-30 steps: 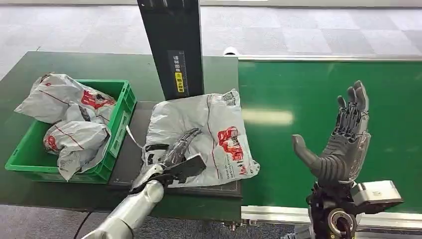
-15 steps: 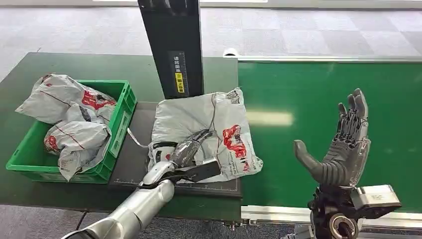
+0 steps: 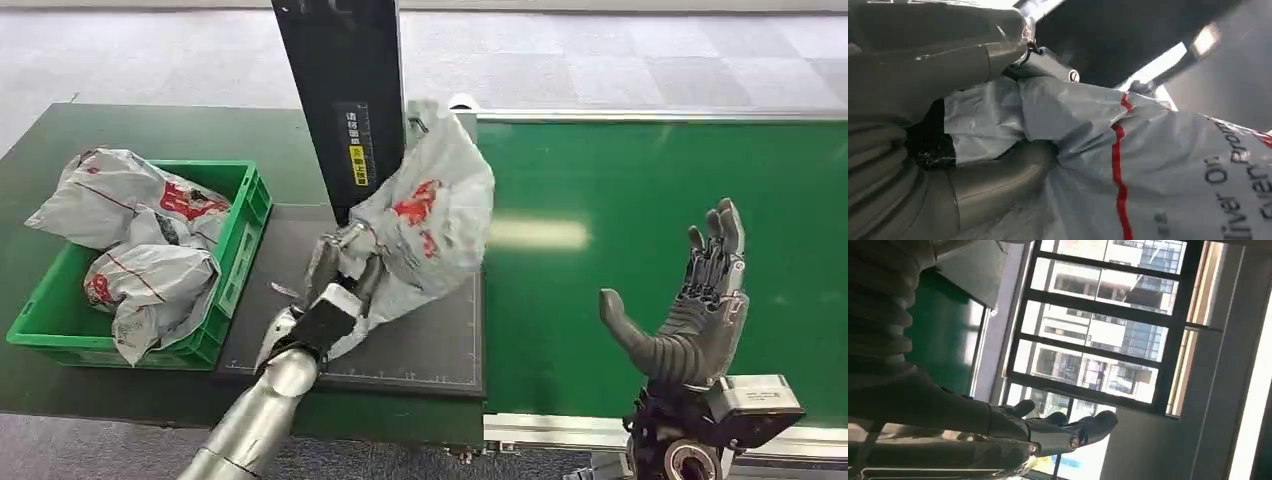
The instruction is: Moved the parcel from conveyor to table for the left to box.
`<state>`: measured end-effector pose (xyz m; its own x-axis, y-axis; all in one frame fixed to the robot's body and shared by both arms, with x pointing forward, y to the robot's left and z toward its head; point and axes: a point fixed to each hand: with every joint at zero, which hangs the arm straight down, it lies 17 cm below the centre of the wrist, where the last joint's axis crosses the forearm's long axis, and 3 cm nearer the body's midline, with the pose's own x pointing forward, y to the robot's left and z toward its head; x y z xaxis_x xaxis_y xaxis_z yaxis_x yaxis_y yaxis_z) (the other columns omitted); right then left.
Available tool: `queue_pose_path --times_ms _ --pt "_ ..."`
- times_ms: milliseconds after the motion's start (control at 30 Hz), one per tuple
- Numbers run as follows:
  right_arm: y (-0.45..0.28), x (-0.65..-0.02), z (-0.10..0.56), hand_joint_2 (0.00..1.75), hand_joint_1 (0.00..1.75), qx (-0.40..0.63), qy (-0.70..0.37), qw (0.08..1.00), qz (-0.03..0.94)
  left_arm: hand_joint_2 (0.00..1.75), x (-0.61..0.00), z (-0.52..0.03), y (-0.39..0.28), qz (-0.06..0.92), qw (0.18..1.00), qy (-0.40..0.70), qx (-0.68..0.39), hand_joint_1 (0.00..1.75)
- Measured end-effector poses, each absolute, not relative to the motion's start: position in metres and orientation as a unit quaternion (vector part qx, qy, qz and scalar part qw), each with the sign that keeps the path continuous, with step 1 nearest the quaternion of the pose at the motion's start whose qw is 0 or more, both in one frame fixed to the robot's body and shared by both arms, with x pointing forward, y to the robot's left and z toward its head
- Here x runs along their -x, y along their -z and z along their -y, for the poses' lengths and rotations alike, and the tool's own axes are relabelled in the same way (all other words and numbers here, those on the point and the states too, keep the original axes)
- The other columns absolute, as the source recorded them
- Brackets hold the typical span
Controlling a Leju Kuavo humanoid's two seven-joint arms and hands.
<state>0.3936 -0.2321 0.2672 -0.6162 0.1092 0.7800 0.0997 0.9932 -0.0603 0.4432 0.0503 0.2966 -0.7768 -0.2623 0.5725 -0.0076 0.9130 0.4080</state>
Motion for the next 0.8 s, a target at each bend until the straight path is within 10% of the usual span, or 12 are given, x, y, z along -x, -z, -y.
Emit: queue_pose_path --times_ms 200,433,600,800 --pt "-0.247 -0.381 0.243 1.75 0.00 0.074 0.011 0.447 0.891 1.75 -0.312 -0.173 -0.434 0.976 0.095 -0.033 -0.192 1.75" --pt "-0.239 -0.377 0.247 1.75 0.00 0.073 0.023 0.456 0.887 1.75 -0.232 -0.259 -0.486 0.966 0.004 -0.151 -0.208 1.75" --pt "-0.243 -0.379 0.242 1.75 0.00 0.066 0.020 0.452 0.889 1.75 -0.282 -0.307 -0.491 0.941 0.011 -0.158 -0.298 1.75" --pt "-0.245 -0.384 0.234 1.75 0.00 0.052 0.013 0.452 0.891 1.75 -0.484 -0.375 -0.472 0.851 0.233 -0.014 -0.470 1.75"
